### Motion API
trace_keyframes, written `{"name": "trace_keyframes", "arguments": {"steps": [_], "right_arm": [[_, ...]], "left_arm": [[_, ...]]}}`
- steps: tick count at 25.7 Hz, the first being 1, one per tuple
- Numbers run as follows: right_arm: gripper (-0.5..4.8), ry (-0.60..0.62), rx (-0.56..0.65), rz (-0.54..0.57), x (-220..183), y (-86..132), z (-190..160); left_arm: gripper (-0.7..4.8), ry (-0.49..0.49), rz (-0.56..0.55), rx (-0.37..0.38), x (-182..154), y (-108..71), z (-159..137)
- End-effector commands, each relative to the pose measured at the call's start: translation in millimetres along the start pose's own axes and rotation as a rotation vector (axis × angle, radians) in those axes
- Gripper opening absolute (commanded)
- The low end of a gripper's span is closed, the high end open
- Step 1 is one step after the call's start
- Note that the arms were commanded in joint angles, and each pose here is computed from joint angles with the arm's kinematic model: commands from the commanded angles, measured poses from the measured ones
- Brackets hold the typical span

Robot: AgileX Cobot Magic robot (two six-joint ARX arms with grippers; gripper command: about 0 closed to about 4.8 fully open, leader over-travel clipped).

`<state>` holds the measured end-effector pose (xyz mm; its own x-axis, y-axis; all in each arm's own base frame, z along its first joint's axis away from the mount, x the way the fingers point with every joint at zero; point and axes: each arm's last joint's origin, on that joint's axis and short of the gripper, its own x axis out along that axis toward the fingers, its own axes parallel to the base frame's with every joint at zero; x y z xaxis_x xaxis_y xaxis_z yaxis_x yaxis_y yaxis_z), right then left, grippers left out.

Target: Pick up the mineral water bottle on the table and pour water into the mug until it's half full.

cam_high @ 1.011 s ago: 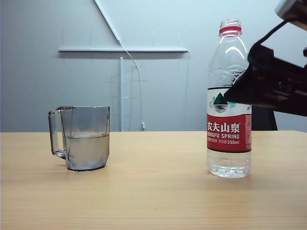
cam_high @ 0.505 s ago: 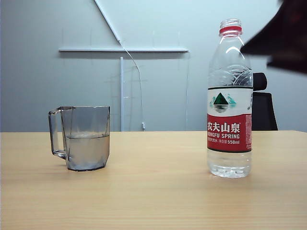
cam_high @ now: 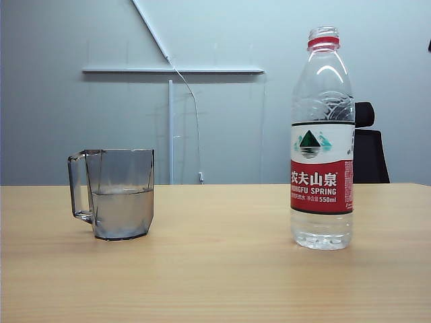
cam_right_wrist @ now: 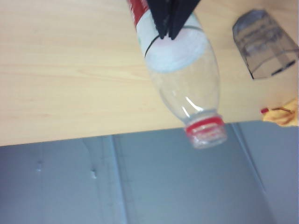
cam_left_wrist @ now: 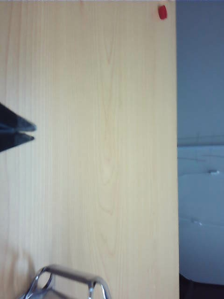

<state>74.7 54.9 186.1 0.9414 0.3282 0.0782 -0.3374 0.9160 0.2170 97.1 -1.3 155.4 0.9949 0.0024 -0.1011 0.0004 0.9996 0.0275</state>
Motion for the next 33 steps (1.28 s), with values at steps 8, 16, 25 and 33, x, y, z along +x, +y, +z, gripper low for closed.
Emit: {"name": "trace_keyframes", "arguments": {"steps": [8,16,25,33], "right_arm": [[0.2,0.005,-0.002,0.006,-1,0,1],[0.2,0.014,-0.055,0.0,-1,0,0],[0.2,0.032,-0.197,-0.125,5,-17,-10],[0.2,0.032,-0.209,-0.17,7,-46,-10]], "left_arm": [[-0.02,-0.005,0.001,-0.003,0,0.2,1],[-0.02,-0.005,0.001,-0.003,0,0.2,1],[-0.02,-0.005,0.001,-0.003,0,0.2,1],[-0.02,-0.004,0.001,-0.003,0,0.2,1]]}}
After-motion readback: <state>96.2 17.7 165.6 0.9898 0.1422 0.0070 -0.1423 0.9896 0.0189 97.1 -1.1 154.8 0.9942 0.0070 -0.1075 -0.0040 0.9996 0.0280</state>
